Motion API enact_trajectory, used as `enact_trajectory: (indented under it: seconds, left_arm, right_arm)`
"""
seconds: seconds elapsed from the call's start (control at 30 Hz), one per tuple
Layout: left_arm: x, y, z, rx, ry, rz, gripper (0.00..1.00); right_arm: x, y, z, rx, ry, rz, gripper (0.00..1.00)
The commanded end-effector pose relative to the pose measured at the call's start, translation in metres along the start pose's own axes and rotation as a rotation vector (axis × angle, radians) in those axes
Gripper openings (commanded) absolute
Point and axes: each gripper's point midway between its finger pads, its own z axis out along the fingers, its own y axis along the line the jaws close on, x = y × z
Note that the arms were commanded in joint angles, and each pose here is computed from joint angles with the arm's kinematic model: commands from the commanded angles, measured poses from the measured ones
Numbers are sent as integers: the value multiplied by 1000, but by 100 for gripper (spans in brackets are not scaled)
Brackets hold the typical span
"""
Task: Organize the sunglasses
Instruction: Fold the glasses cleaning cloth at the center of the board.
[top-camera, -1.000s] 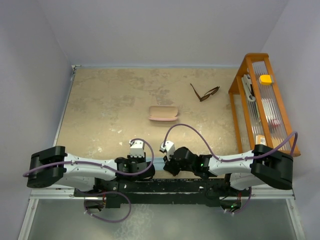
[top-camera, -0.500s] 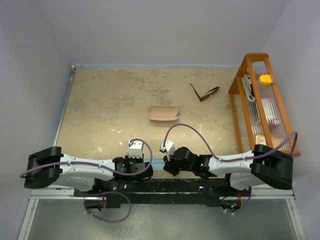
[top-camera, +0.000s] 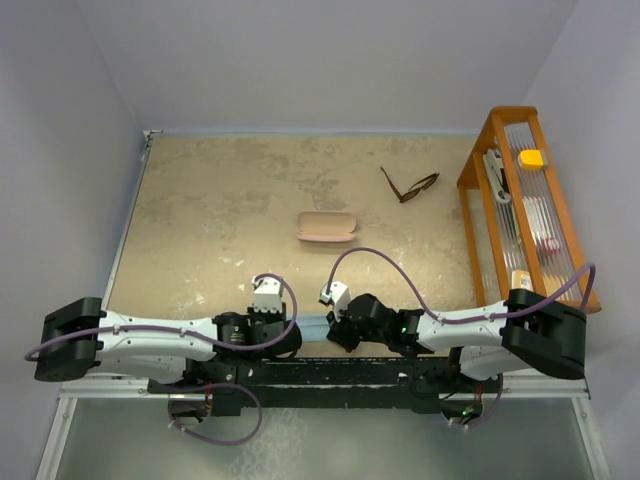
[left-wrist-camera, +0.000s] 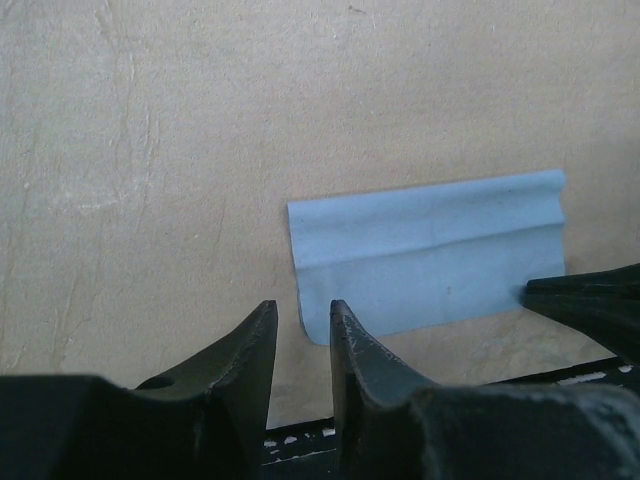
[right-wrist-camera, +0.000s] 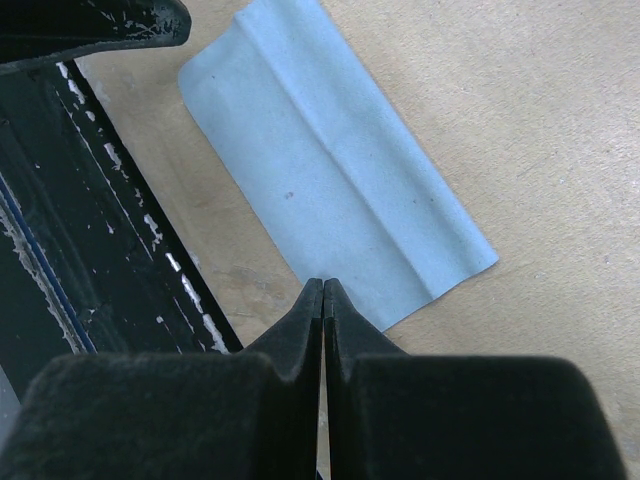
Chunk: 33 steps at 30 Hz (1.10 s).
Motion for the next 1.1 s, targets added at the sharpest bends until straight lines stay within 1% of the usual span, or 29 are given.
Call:
enact_trajectory:
  seconds: [0.0, 0.2, 0.63, 1.07]
  left_arm:
    - [-12, -9, -2, 14, -34, -35, 25]
    - [1, -11, 7, -17, 7, 21, 25]
    - [-1, -18, 7, 5, 1, 2, 25]
    - [12, -16, 15, -40, 48, 55, 25]
  right_arm:
    - [-16, 10, 0, -33, -41, 4, 0]
    - [-16, 9, -1, -29, -43, 5, 0]
    - [-17, 10, -3, -31, -50, 3, 0]
    - [-18, 10, -4, -34, -55, 4, 0]
